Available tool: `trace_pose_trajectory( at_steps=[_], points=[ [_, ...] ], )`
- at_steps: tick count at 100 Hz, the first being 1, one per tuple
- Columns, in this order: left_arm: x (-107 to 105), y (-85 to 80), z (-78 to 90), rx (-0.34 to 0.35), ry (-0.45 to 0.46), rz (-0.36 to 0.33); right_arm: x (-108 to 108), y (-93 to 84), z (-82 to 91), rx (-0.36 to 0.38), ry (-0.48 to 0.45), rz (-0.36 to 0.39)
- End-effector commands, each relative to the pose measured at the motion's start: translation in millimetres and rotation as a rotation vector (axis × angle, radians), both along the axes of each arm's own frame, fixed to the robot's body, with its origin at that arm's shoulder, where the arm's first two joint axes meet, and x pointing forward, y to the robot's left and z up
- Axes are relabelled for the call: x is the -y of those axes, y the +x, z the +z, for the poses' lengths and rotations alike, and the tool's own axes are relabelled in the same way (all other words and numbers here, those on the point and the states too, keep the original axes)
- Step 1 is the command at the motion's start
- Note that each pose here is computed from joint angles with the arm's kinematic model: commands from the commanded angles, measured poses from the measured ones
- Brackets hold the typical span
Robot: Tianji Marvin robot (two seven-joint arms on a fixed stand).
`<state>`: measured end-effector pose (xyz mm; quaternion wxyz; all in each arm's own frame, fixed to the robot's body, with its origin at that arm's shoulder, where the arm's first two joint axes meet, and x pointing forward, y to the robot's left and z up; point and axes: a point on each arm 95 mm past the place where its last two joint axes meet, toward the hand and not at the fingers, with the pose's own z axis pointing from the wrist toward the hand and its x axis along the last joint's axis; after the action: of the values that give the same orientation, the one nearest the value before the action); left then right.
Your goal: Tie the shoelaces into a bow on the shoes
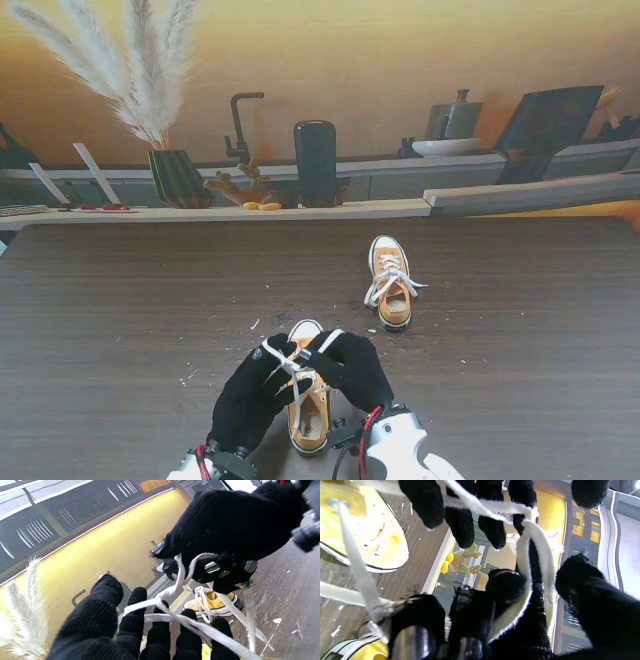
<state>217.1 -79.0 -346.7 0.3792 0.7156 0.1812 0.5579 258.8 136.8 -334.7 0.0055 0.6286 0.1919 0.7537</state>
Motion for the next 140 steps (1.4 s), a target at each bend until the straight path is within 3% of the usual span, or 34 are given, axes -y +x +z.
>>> trace_pose_trajectory(
  at_steps=[1, 17, 35, 65, 90, 120, 140],
  points=[
    [-0.7, -0.8, 5.5, 0.021, 0.008, 0.003, 1.3, -3.5, -0.3, -0.008, -0.005, 0.007],
    [-5.3, -1.5, 7.4, 0.012, 0.014, 0.026, 4.8, -7.3, 0.9, -0.011, 0.012, 0.006],
    [-8.4, -1.5, 5.8, 0.021, 0.084, 0.027, 7.5, -11.0, 0.9, -0.004, 0.015, 0.018],
    [-16.3, -2.7, 6.7, 0.078, 0.061, 0.051, 12.0, -14.3, 0.1, 0.006, -0.001, 0.013],
    [-23.5, -2.2, 5.3, 0.116, 0.127, 0.058, 15.7, -15.5, -0.3, 0.007, 0.012, 0.003],
    [-22.3, 2.2, 4.9, 0.059, 0.074, 0.122, 21.8, -14.1, -0.3, 0.038, -0.062, -0.023],
    [-21.4, 4.6, 5.5, 0.046, 0.059, 0.117, 24.8, -12.0, -1.5, 0.002, -0.039, 0.003]
  ],
)
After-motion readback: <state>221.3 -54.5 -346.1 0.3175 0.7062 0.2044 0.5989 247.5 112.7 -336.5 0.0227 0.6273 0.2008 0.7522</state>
